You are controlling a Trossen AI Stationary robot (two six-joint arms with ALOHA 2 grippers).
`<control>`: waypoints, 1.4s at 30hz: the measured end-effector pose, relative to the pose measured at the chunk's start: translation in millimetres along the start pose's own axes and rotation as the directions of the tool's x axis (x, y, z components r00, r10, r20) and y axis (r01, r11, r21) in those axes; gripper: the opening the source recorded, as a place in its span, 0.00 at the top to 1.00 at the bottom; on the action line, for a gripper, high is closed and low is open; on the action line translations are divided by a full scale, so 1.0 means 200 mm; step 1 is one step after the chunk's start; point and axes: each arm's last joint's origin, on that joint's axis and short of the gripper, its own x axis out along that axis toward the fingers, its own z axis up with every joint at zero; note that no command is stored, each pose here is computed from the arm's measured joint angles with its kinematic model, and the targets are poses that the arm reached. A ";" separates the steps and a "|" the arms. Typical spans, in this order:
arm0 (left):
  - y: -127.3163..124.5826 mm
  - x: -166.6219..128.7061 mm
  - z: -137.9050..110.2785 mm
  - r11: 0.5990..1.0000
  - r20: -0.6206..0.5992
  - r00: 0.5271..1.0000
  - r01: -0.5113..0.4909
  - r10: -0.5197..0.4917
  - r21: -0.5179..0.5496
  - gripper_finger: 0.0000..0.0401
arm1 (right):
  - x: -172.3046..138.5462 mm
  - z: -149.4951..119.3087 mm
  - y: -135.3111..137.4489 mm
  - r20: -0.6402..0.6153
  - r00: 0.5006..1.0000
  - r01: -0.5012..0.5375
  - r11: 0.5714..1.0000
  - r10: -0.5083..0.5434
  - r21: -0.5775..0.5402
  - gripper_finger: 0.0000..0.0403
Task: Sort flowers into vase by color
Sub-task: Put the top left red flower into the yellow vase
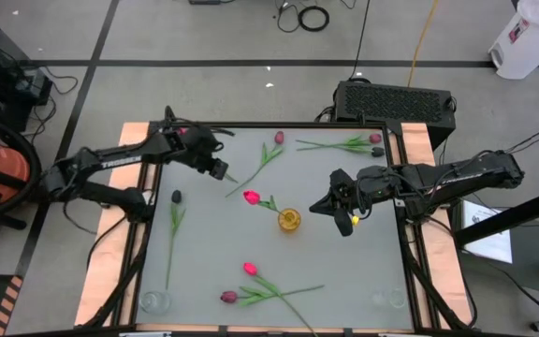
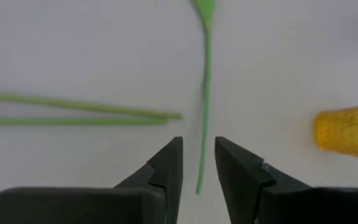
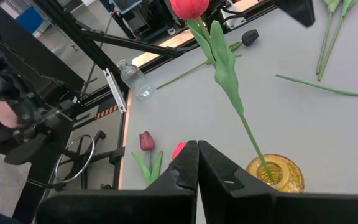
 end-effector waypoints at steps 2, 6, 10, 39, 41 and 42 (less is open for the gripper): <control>0.00 0.04 0.00 1.000 -0.031 0.999 -0.004 0.004 -0.002 0.75 | 0.00 0.00 0.00 0.000 1.000 0.000 1.000 0.000 0.000 1.00; 0.00 0.08 -0.02 1.000 -0.091 0.996 -0.001 0.001 -0.008 0.75 | 0.00 0.00 0.00 0.000 1.000 0.000 1.000 0.000 0.000 1.00; -0.01 0.10 -0.04 1.000 -0.138 0.990 0.013 -0.014 -0.006 0.75 | 0.00 0.00 0.00 0.000 1.000 0.000 1.000 0.000 0.000 1.00; -0.02 0.38 -0.04 0.996 -0.243 0.966 0.081 -0.087 -0.034 0.75 | 0.00 0.01 0.00 0.015 1.000 -0.009 1.000 0.009 0.027 1.00; -0.02 0.39 -0.03 0.995 -0.234 0.968 0.087 -0.094 -0.041 0.75 | 0.00 0.01 0.01 0.023 1.000 -0.015 1.000 0.015 0.026 1.00; -0.02 0.39 -0.03 0.995 -0.234 0.968 0.087 -0.094 -0.041 0.75 | 0.00 0.01 0.01 0.027 0.999 -0.018 0.999 0.017 0.026 1.00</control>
